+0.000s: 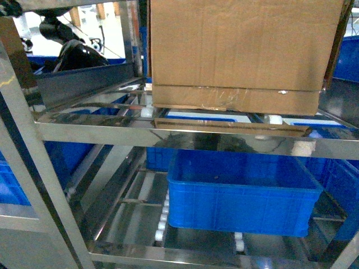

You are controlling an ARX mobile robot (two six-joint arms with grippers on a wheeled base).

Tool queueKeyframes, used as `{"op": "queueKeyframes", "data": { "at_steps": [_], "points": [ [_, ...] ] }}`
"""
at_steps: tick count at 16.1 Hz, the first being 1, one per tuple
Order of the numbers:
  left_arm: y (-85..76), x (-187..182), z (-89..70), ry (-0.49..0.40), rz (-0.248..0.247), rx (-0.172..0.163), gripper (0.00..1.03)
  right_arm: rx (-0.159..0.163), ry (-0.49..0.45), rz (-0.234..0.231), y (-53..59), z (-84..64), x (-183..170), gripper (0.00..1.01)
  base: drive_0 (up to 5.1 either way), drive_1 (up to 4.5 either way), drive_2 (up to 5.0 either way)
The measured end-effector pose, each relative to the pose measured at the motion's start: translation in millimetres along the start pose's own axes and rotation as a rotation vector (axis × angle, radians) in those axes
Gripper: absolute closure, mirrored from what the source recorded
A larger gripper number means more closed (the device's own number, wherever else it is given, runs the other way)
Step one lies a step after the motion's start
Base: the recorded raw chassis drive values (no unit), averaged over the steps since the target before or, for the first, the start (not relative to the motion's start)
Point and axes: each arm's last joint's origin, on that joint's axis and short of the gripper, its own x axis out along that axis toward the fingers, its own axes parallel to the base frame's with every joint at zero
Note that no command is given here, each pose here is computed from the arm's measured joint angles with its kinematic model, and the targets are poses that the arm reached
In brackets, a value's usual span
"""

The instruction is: Sort boxes to right shelf from conveyor

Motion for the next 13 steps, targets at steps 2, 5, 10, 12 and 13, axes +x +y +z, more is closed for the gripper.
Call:
{"op": "queueKeyframes", "data": {
  "at_steps": [2,5,10,12,13],
  "points": [
    [1.8,-0.3,1.6,-0.009,0.005,-0.019,0.05,0.011,-0.008,-0.018,-0.9,0.2,-0.4,0.04,0.0,0.0,0.0],
    [20.9,-18.9,-34.7,-0.383,0.251,0.093,0.38,0.103,-0.045,-0.197,0.2,-43.1,-38.1,0.44,0.0,0.0,0.0],
    [45.6,-48.6,-95.4,-0.399,0.272,0.123,1.0,0.117,-0.024,-0.211,-2.1,-98.0,-86.5,0.99,0.0,0.0,0.0],
    [49.6,-56.9,-108.8,-0.401,0.273,0.126,1.01,0.117,-0.021,-0.191,4.0,-109.6,-98.1,0.99,0.0,0.0,0.0],
    [50.1,-58.2,-110.9,-0.402,0.273,0.126,1.01,0.117,-0.02,-0.191,4.4,-111.4,-100.1,0.99,0.0,0.0,0.0]
  ]
}}
